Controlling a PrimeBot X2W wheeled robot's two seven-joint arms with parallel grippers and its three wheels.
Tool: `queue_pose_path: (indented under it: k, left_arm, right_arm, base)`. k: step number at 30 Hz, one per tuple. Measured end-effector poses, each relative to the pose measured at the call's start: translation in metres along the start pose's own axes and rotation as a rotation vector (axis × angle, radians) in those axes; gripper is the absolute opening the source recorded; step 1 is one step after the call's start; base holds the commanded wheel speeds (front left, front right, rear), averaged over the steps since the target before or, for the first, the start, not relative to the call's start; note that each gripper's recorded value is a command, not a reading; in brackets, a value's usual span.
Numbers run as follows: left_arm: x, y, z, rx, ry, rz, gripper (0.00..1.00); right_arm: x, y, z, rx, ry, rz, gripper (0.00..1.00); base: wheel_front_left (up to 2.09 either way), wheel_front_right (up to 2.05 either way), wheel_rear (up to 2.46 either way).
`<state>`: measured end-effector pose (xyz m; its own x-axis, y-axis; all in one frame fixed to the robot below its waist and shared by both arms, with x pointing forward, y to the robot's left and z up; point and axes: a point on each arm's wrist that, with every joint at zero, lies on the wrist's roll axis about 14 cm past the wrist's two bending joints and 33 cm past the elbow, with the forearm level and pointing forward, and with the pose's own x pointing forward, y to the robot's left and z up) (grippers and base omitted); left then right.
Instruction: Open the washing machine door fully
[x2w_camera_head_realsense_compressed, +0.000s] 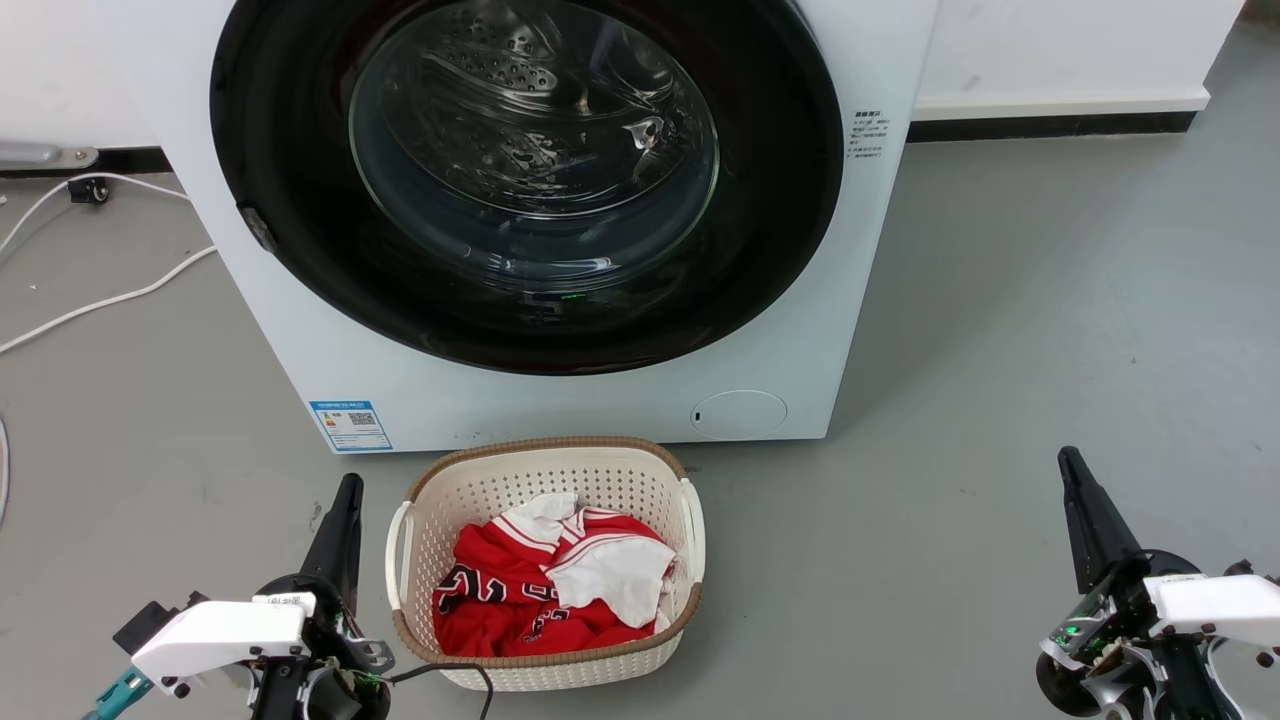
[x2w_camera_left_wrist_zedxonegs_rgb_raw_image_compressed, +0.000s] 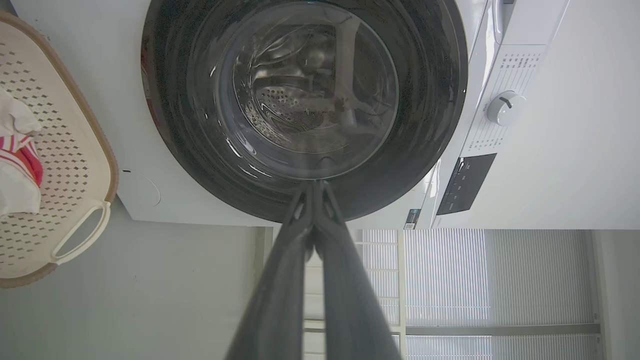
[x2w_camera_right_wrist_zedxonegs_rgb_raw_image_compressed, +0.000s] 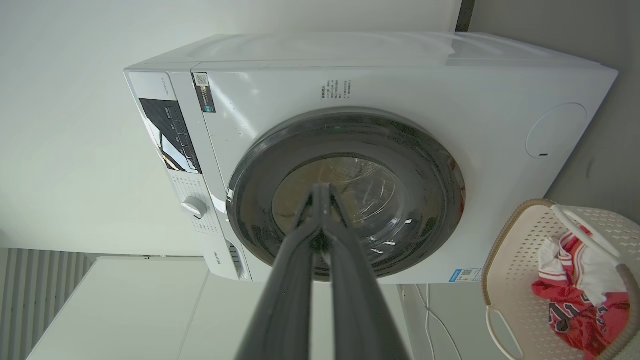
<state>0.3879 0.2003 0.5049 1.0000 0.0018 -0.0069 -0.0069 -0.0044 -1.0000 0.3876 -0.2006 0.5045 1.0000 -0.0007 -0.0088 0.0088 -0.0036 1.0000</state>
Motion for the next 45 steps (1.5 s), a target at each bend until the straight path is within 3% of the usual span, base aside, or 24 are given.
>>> queue_pose_path:
  k: [21, 22, 27, 33, 45]
  left_arm:
    - [0.000, 0.000, 0.000, -0.001, 0.001, 0.000, 0.00]
    - [0.000, 0.001, 0.000, -0.001, 0.001, 0.004, 1.00]
    - [-0.012, 0.026, -0.001, -0.010, -0.004, 0.078, 1.00]
    - [-0.011, 0.021, 0.001, 0.057, -0.021, 0.068, 1.00]
    - [-0.007, 0.008, -0.006, 0.334, -0.015, 0.063, 1.00]
  right_arm:
    - [0.000, 0.000, 0.000, -0.001, 0.000, 0.000, 0.00]
    - [-0.001, -0.001, 0.000, 0.000, 0.000, -0.004, 1.00]
    - [-0.013, -0.026, 0.001, 0.005, -0.008, -0.077, 1.00]
    - [-0.013, -0.024, 0.006, -0.065, -0.033, -0.073, 1.00]
    - [-0.012, -0.005, -0.011, -0.439, 0.015, -0.017, 1.00]
  base:
    - [0.00, 0.00, 0.00]
    - [0.00, 0.00, 0.00]
    - [0.00, 0.00, 0.00]
    - [0.00, 0.00, 0.00]
    - [0.00, 0.00, 0.00]
